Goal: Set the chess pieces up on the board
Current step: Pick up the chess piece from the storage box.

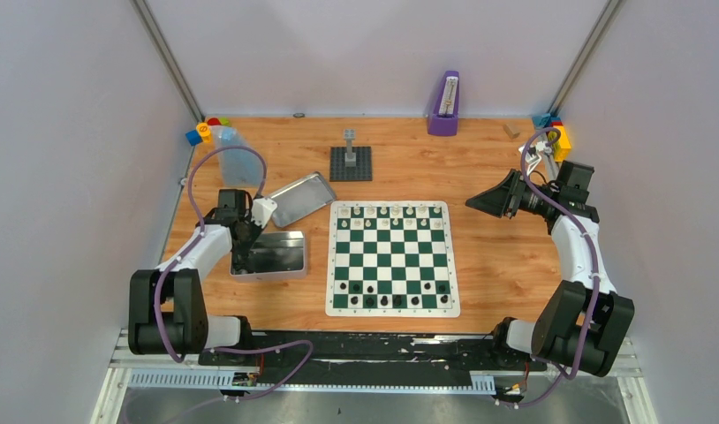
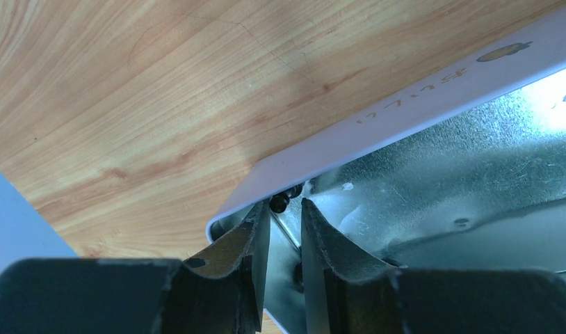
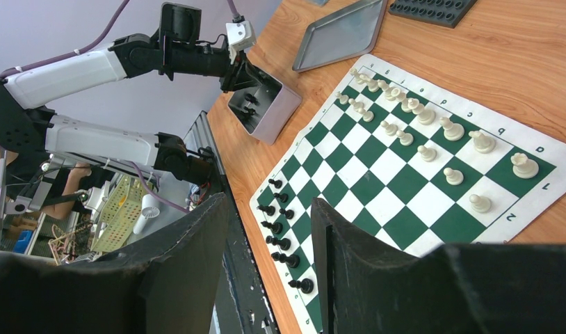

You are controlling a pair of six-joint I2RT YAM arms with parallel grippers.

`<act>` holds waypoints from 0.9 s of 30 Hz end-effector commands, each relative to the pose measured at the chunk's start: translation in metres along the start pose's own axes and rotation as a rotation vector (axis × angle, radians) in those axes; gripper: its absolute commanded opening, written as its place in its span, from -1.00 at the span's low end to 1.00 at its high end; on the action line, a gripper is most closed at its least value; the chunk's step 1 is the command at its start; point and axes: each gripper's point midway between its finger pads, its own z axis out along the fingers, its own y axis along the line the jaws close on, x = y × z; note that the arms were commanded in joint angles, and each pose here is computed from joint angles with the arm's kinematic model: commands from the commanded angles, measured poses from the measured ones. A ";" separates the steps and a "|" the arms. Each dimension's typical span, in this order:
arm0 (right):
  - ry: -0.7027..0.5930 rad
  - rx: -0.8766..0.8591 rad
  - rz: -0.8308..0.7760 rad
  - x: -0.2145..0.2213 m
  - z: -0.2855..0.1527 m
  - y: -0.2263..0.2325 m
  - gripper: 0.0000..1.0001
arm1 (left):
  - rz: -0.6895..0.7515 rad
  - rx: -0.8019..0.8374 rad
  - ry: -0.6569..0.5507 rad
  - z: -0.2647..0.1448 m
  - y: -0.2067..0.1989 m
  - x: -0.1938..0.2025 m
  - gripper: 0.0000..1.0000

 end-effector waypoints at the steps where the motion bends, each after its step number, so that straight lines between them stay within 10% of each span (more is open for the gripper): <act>1: -0.007 -0.015 -0.057 -0.006 -0.002 0.004 -0.04 | 0.007 -0.019 -0.046 0.000 0.010 -0.013 -0.41; 27: -0.006 -0.013 -0.044 -0.005 -0.001 0.000 -0.04 | -0.007 -0.046 -0.116 0.008 0.016 -0.029 -0.34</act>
